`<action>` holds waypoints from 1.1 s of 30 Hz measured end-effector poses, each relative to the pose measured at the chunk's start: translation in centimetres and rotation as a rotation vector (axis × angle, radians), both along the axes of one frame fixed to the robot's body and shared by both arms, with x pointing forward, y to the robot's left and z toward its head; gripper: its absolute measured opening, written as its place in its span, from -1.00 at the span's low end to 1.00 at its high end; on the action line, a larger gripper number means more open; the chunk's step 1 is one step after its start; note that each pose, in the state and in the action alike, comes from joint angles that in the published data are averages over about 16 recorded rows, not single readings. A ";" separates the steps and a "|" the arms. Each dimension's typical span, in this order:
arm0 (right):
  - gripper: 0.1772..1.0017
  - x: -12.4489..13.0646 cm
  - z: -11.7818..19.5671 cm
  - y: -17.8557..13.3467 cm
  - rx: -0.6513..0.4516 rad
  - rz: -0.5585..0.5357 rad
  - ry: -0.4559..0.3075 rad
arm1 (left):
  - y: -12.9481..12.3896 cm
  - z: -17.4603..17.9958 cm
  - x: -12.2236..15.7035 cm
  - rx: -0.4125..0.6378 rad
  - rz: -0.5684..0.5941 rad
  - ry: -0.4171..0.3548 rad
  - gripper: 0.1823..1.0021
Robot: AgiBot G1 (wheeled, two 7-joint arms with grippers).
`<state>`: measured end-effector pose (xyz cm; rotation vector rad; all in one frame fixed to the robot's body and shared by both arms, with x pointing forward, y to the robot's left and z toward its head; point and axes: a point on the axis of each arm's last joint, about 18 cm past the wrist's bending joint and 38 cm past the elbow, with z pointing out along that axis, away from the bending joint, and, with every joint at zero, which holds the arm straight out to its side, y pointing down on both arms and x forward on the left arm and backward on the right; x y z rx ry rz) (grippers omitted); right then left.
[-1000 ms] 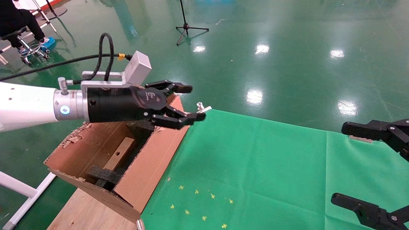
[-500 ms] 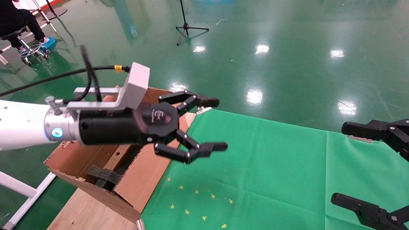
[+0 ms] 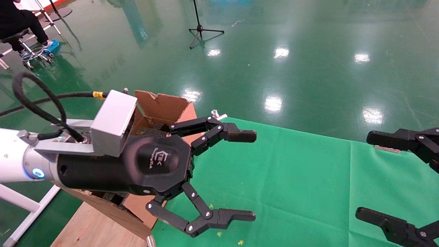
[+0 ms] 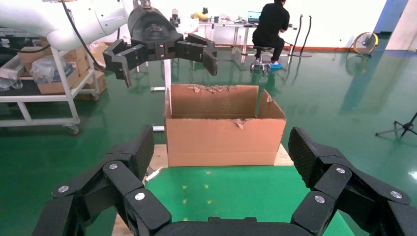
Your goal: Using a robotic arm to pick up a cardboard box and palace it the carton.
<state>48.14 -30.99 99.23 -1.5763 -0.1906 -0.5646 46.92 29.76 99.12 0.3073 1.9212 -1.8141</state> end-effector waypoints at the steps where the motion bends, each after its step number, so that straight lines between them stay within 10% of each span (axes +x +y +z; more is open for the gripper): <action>1: 1.00 0.0 0.0 0.0 0.000 0.000 0.000 | 0.0 0.0 0.0 0.000 -0.002 -0.001 1.00; 33: 1.00 0.0 0.0 0.0 0.000 0.000 0.000 | 0.2 0.1 0.6 0.003 0.023 0.007 1.00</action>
